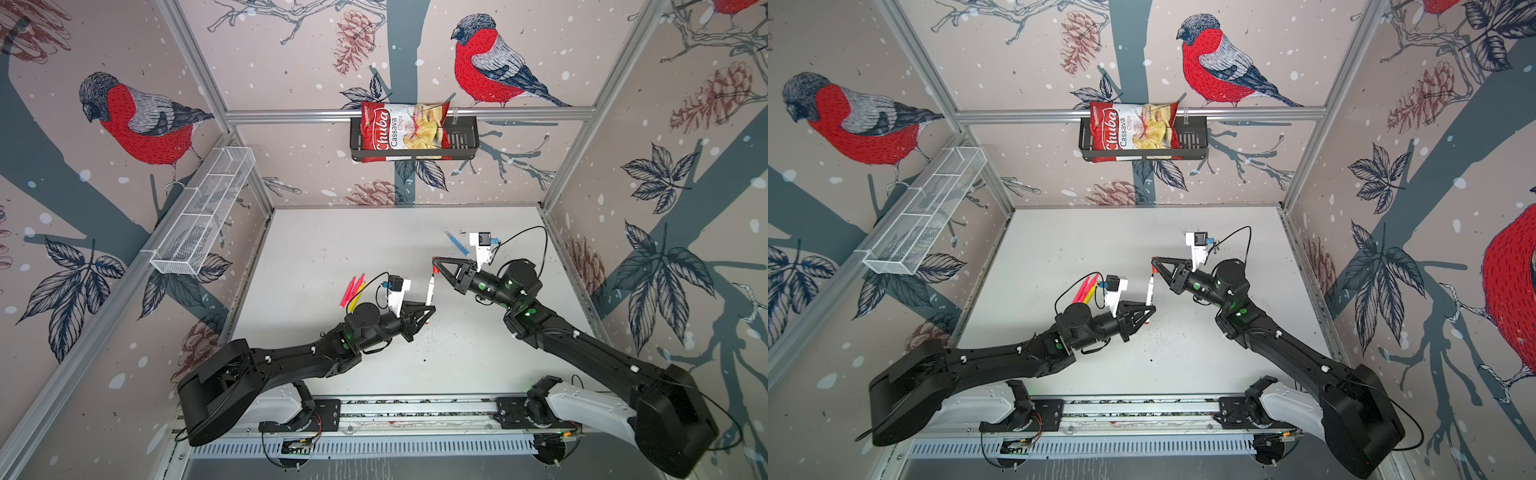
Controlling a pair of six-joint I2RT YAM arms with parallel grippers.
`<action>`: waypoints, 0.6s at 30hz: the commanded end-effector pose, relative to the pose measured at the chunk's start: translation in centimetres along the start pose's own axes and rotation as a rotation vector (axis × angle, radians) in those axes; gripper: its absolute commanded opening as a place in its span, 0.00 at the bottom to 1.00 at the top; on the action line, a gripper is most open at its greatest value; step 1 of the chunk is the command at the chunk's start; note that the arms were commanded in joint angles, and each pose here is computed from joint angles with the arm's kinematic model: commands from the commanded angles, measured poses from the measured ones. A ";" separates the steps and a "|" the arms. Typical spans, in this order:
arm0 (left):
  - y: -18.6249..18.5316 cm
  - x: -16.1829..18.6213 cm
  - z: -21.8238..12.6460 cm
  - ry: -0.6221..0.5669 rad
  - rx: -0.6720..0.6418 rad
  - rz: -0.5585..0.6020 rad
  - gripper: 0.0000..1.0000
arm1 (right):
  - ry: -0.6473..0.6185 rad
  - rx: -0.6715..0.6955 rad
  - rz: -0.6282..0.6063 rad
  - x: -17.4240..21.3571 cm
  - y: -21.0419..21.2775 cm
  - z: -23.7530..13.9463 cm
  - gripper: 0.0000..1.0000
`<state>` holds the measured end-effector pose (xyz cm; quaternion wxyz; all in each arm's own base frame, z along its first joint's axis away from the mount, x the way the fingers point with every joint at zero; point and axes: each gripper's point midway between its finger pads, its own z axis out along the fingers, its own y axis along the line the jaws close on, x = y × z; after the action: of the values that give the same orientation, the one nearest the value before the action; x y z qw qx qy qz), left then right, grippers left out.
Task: Insert the pens into the pen caps
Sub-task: 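Carry the red cap toward the white marker tip held by the left gripper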
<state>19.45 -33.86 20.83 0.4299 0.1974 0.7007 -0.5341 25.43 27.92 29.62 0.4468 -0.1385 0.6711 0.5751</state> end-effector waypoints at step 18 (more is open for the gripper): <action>-1.7 -2.9 0.0 -0.105 0.052 -0.004 0.00 | -0.012 -0.079 -0.015 1.6 2.0 -0.3 0.10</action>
<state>19.50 -33.98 21.45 0.4311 0.1917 0.6962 -0.5411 23.84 28.54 28.83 0.4401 -0.1434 0.6627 0.5887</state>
